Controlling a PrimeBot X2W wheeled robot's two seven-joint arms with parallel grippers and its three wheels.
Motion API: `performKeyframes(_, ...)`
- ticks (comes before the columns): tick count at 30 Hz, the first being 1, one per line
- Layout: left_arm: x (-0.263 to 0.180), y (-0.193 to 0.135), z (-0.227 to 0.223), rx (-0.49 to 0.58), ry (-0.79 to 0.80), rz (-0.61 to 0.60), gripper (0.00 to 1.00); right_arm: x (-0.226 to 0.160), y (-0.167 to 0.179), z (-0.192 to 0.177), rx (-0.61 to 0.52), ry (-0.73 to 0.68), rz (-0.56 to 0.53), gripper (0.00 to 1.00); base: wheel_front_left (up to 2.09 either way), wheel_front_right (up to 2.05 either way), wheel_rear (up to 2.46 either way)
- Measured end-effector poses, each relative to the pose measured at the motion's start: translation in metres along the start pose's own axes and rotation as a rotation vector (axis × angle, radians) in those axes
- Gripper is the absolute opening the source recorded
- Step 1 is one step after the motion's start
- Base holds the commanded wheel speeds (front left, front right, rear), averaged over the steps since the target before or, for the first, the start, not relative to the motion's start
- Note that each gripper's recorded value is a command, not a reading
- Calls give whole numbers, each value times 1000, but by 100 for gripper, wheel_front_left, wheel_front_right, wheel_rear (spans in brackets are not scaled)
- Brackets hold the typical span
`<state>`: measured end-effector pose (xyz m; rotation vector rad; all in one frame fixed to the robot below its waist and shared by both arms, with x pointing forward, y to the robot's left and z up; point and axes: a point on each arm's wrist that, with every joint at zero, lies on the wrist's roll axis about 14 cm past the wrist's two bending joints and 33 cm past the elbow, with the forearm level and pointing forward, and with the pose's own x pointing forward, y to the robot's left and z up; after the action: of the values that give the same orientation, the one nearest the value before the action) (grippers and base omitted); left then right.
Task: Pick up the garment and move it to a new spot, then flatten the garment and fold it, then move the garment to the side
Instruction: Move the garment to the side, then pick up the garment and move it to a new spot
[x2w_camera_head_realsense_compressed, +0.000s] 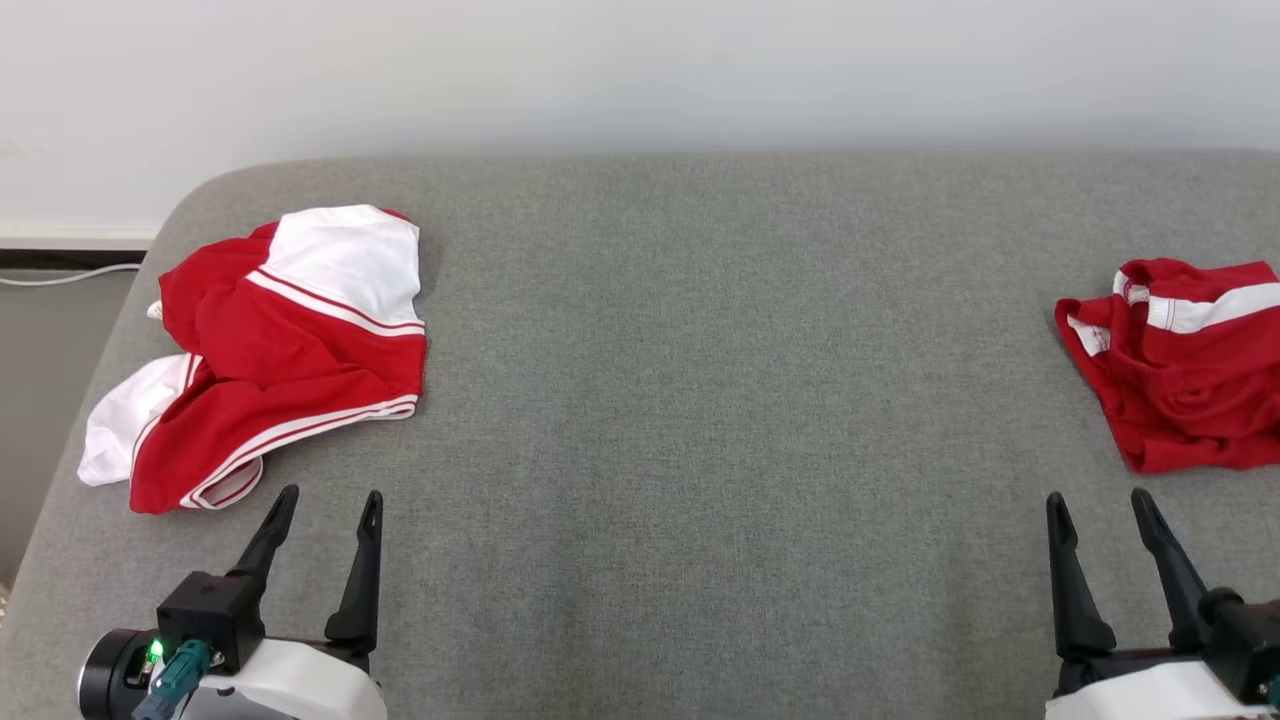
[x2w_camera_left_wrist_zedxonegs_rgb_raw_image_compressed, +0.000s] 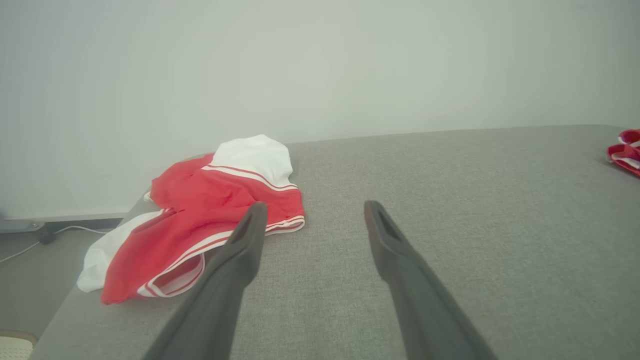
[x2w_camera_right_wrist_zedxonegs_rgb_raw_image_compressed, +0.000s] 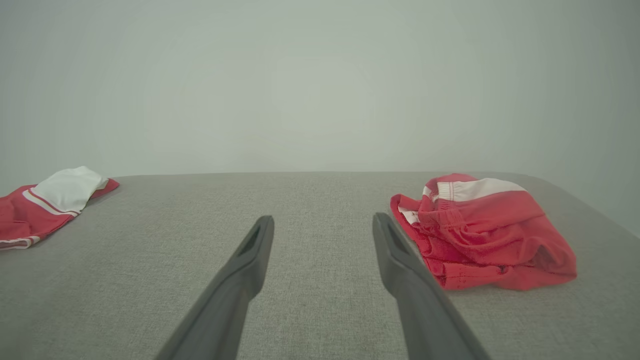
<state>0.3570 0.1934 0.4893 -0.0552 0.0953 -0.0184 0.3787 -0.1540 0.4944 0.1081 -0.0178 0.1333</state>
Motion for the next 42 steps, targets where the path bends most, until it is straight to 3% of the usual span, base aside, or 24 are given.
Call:
performKeyframes(14,-30,1,-4,-13,11,6,100,-31,8,1,29,0,13,100,0,0,0)
performKeyframes(35,-34,10,-6,-9,28,37,100,-26,15,-2,42,9,35,100,0,0,0)
performKeyframes(42,-44,24,-8,-14,30,90,100,-16,36,-6,50,19,103,100,0,0,0)
